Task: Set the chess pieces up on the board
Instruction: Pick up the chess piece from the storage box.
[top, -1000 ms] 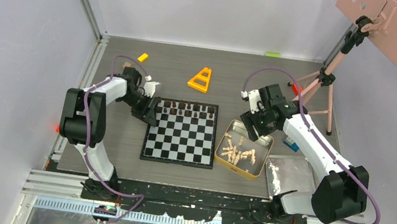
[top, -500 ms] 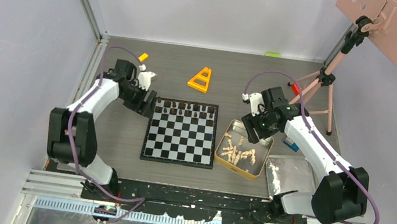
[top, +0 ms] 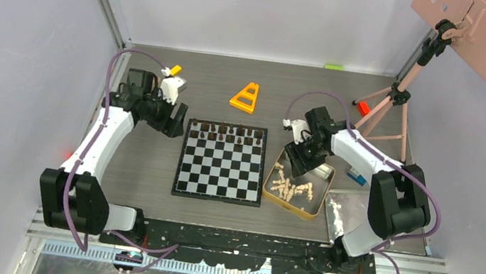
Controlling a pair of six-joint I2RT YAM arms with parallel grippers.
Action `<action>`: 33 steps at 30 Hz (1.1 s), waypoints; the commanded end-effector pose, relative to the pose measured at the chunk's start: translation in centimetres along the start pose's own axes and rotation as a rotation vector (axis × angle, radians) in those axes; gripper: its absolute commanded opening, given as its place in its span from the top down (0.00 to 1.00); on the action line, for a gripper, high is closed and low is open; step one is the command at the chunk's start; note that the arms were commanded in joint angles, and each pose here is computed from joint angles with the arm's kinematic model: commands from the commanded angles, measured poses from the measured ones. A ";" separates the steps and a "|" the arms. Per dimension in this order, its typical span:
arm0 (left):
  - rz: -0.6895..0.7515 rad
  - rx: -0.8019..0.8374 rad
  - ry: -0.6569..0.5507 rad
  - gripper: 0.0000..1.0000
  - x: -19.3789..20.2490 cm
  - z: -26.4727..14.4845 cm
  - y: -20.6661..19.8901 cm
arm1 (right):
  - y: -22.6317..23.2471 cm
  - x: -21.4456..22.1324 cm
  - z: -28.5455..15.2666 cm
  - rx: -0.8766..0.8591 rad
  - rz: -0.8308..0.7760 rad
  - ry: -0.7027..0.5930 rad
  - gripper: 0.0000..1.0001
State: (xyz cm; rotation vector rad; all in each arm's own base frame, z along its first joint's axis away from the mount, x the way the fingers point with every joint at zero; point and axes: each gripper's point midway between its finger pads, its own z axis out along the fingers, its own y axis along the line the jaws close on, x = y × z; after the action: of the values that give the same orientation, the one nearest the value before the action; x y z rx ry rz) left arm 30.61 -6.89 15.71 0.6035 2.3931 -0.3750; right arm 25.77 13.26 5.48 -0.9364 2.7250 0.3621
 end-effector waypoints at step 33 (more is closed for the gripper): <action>0.007 -0.017 -0.037 0.23 -0.4 -0.5 -0.2 | 5.5 -5.8 -6.3 -0.030 -0.211 -0.121 0.99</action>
State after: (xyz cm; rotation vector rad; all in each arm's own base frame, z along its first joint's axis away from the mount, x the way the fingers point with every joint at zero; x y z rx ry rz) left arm 30.03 -6.93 15.39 0.5949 2.3999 -0.3788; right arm 26.72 16.61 10.44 -1.0509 2.6103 0.3722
